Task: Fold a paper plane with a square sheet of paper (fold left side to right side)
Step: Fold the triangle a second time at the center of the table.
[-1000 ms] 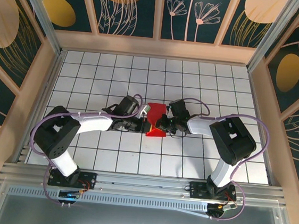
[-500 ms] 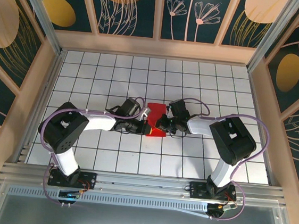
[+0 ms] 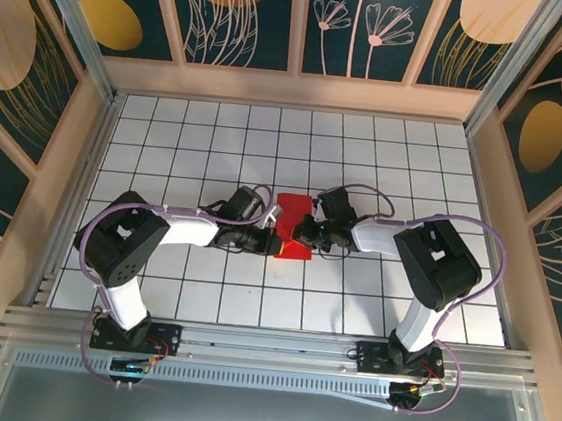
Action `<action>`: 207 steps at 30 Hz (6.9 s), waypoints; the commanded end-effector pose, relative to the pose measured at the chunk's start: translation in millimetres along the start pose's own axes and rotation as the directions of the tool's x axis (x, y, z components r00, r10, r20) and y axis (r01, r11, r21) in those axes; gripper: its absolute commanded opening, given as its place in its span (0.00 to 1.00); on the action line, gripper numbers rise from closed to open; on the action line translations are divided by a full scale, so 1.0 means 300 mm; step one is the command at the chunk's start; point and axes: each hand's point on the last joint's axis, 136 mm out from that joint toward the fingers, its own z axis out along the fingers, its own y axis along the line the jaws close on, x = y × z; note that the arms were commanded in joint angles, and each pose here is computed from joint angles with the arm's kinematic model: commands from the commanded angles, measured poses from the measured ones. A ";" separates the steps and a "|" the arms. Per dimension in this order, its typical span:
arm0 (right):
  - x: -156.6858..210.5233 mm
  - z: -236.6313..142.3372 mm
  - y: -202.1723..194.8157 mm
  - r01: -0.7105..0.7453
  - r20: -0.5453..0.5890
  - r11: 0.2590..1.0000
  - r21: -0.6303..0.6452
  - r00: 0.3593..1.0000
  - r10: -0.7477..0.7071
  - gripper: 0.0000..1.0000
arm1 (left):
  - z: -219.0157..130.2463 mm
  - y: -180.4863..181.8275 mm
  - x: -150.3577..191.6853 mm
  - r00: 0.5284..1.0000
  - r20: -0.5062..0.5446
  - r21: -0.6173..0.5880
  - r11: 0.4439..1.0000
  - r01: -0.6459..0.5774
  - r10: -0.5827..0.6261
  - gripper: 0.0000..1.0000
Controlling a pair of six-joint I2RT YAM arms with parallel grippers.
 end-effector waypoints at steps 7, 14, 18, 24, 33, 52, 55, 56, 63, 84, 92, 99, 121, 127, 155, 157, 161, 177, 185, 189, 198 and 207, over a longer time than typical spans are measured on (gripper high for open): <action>0.052 0.019 -0.052 -0.006 -0.048 0.998 0.066 0.999 0.009 0.00 | 0.006 0.052 0.030 1.000 -0.020 -0.049 0.999 -0.002 0.001 0.06; 0.053 0.015 -0.052 -0.005 -0.046 0.998 0.067 0.999 0.008 0.00 | 0.009 0.063 0.041 1.000 -0.026 -0.058 0.998 -0.001 -0.001 0.05; 0.054 0.016 -0.051 -0.005 -0.046 0.998 0.065 0.999 0.008 0.00 | 0.011 0.072 0.049 1.000 -0.031 -0.065 0.998 0.002 -0.004 0.05; 0.053 0.017 -0.046 -0.002 -0.046 0.998 0.063 0.999 0.005 0.00 | 0.011 0.084 0.054 1.000 -0.030 -0.076 0.997 0.006 -0.008 0.05; 0.054 0.016 -0.040 0.002 -0.048 0.998 0.060 0.999 0.001 0.00 | 0.013 0.111 0.064 1.000 -0.026 -0.107 0.994 0.011 -0.014 0.03; 0.004 -0.101 0.117 0.103 0.134 0.994 -0.043 0.986 -0.097 0.00 | 0.027 0.181 0.100 0.999 -0.046 -0.229 0.973 -0.019 0.009 0.00; 0.016 -0.081 0.133 0.110 0.138 0.992 -0.060 0.985 -0.101 0.00 | 0.031 0.183 0.101 0.999 -0.050 -0.234 0.972 -0.022 0.011 0.00; 0.018 -0.073 0.139 0.110 0.138 0.992 -0.066 0.985 -0.101 0.00 | 0.032 0.184 0.101 0.999 -0.050 -0.237 0.971 -0.022 0.010 0.00; 0.031 -0.023 0.141 0.112 0.114 0.992 -0.064 0.988 -0.104 0.00 | 0.033 0.186 0.107 0.998 -0.060 -0.251 0.967 -0.033 0.019 0.00; 0.015 0.035 0.019 0.089 0.101 0.993 0.077 0.990 -0.097 0.00 | 0.031 0.225 0.139 0.997 -0.078 -0.301 0.954 -0.009 -0.015 0.00; -0.012 0.018 -0.013 0.078 0.122 0.994 0.081 0.989 -0.087 0.00 | 0.027 0.246 0.167 0.995 -0.089 -0.316 0.949 0.003 -0.032 0.00; -0.036 0.005 -0.038 0.058 0.139 0.996 0.071 0.988 -0.068 0.00 | 0.027 0.251 0.177 0.995 -0.094 -0.316 0.949 0.004 -0.035 0.00; -0.188 -0.059 -0.185 -0.017 0.200 0.996 0.088 0.980 -0.001 0.00 | 0.024 0.240 0.174 0.996 -0.088 -0.308 0.951 0.000 -0.029 0.00; -0.247 -0.096 -0.187 -0.027 0.233 0.997 0.070 0.973 0.010 0.00 | 0.028 0.222 0.158 0.997 -0.079 -0.289 0.957 0.002 -0.026 0.00; -0.117 -0.028 0.000 0.015 0.151 0.997 -0.073 0.989 -0.004 0.00 | 0.037 0.171 0.110 0.999 -0.053 -0.257 0.966 -0.009 -0.005 0.00; -0.113 -0.018 -0.026 0.007 0.145 0.999 -0.049 0.989 0.000 0.00 | 0.036 0.161 0.102 0.999 -0.046 -0.247 0.969 -0.006 -0.005 0.00; -0.096 -0.007 -0.076 -0.019 0.128 1.000 0.001 0.992 0.019 0.00 | 0.027 0.129 0.074 1.000 -0.022 -0.225 0.974 0.004 -0.009 0.00; -0.036 0.010 -0.130 -0.063 0.073 0.998 0.031 0.995 0.060 0.00 | -0.071 -0.120 -0.091 0.995 0.094 0.010 1.000 -0.029 0.028 0.00; -0.024 0.013 -0.134 -0.069 0.058 0.997 0.033 0.996 0.067 0.00 | -0.008 -0.121 -0.098 0.998 0.055 0.053 0.998 -0.033 0.030 0.00; -0.018 0.016 -0.137 -0.070 0.053 0.997 0.035 0.996 0.068 0.00 | 0.015 -0.118 -0.111 0.998 0.052 0.059 0.998 -0.034 0.031 0.00; -0.013 0.020 -0.137 -0.069 0.048 0.997 0.036 0.997 0.068 0.00 | 0.050 -0.095 -0.107 0.999 0.037 0.056 0.998 -0.032 0.030 0.00; -0.009 0.023 -0.144 -0.071 0.042 0.996 0.045 0.997 0.069 0.00 | 0.073 -0.078 -0.117 0.999 0.038 0.044 0.998 -0.036 0.034 0.00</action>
